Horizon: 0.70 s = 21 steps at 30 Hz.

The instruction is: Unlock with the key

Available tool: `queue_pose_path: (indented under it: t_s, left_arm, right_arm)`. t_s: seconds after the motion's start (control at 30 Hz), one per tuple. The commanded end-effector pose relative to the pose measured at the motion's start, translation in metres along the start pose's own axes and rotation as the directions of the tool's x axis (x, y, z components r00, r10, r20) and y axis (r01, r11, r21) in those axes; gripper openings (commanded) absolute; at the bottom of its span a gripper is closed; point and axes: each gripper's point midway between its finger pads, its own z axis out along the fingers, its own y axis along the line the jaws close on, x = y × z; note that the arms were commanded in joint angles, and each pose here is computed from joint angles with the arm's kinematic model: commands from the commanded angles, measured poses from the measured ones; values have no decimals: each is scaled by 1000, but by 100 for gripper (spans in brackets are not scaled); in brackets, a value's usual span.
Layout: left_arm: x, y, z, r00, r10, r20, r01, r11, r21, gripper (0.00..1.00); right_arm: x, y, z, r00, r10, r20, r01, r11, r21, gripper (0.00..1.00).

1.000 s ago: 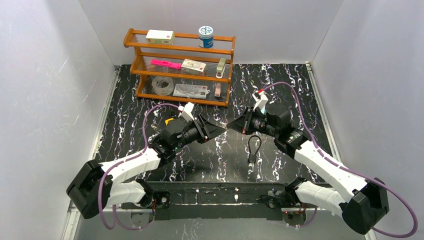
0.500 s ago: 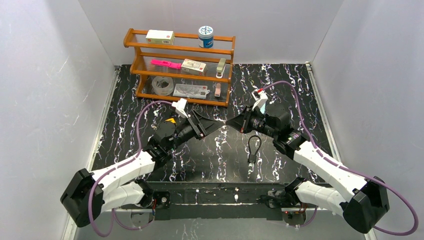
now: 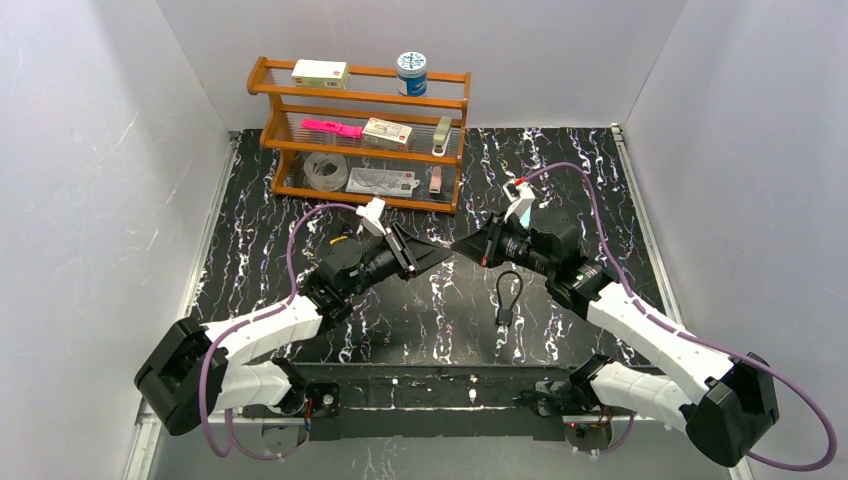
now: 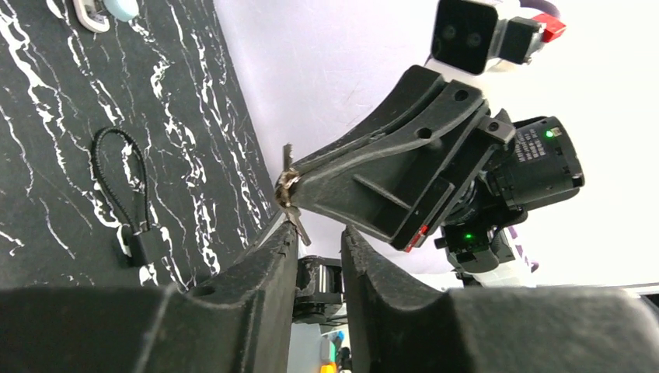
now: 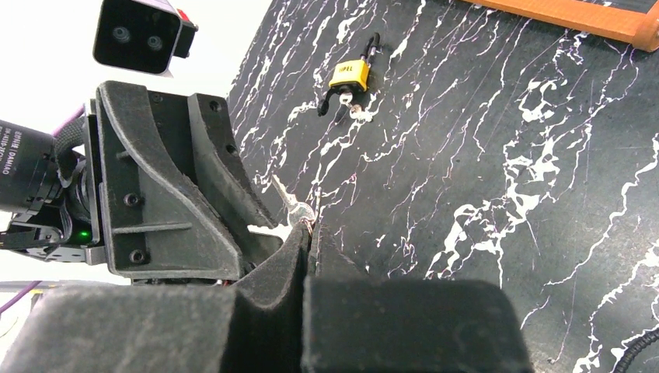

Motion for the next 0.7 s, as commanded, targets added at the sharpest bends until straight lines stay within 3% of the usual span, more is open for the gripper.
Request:
queue_pose_path:
  t_s: [0.0,0.23,0.5,0.67]
  left_arm:
    - [-8,-31,3,1000,2,13,-4,995,95,24]
    - [-5,-24,2,1000,-6,8,6,997,80,14]
    - [-11,-14,2,996,-81,45,79,996,52,35]
    - [-11,-17,4,992,-118,36,116,991,60,23]
  right_arm:
    - [-3,9,-3,1000,-13,21,14,999,-38,1]
    - [-6,11,-4,999,-16,29,17,999,-41,1]
    - [-5,12,-5,999,-25,27,27,998,-50,1]
    - [-5,15,-6,999,-19,31,21,998,-66,1]
